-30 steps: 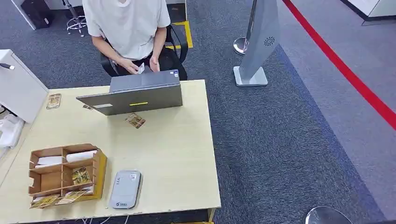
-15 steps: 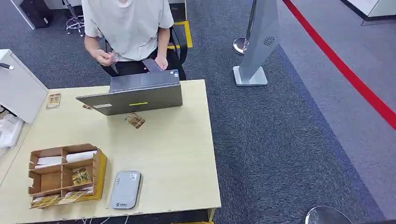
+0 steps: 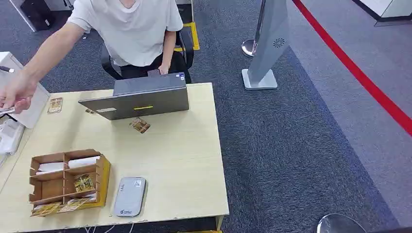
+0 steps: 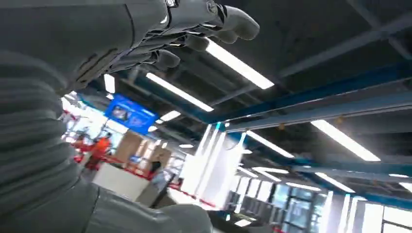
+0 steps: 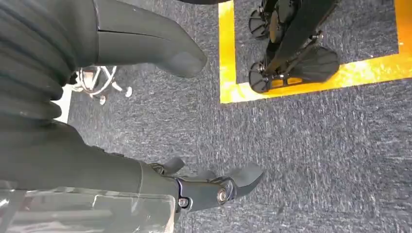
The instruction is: Pass the card to the sensor for recognition and then transmit it.
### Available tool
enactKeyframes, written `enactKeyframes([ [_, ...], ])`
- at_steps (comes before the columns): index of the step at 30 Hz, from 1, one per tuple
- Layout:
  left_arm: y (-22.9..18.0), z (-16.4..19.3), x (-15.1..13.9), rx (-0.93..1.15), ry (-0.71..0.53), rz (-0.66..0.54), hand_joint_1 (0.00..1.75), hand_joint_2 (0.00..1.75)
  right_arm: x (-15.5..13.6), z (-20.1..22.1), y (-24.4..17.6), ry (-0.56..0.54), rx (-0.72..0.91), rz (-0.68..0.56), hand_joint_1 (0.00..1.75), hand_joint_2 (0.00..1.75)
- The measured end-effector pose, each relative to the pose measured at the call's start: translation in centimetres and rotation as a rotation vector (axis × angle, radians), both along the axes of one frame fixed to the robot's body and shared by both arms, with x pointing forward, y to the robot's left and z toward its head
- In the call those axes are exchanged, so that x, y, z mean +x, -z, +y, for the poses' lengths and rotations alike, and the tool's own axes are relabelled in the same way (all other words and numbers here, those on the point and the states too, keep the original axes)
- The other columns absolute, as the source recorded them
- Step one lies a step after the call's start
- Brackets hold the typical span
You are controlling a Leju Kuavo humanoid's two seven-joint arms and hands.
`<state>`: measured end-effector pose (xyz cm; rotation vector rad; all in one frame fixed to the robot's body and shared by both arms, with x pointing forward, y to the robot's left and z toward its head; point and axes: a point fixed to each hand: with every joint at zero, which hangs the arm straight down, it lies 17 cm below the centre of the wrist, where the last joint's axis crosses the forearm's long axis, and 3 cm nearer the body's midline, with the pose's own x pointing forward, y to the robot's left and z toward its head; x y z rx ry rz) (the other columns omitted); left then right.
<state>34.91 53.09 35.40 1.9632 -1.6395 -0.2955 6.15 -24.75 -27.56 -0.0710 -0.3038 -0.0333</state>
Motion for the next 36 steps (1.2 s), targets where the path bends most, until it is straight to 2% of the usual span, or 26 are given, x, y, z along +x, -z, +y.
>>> enactKeyframes([
  [7, -0.6, -4.4, 4.5, 0.286, -0.030, 0.119, 0.00, 1.75, -0.1, 0.2, 0.1, -0.017, 0.011, 0.004, 0.00, 1.75],
  [14, -0.8, -8.4, 8.6, 0.401, 0.010, 0.174, 0.00, 1.75, 0.0, 0.1, 0.1, -0.025, 0.019, 0.005, 0.00, 1.75],
  [24, -0.6, -11.3, 10.4, 0.416, 0.071, 0.189, 0.00, 1.75, 0.1, 0.1, 0.1, -0.028, 0.017, 0.002, 0.00, 1.75],
  [25, -0.6, -11.4, 10.5, 0.414, 0.074, 0.191, 1.64, 1.75, 0.1, 0.1, 0.1, -0.027, 0.016, 0.002, 0.00, 1.75],
  [26, -0.5, -11.3, 10.5, 0.409, 0.075, 0.192, 1.75, 1.75, 0.1, 0.1, 0.1, -0.027, 0.016, 0.001, 0.00, 1.75],
  [36, 0.1, -10.9, 10.8, 0.382, 0.105, 0.213, 1.75, 1.75, 0.2, 0.1, 0.1, -0.028, 0.015, -0.003, 0.00, 1.75],
])
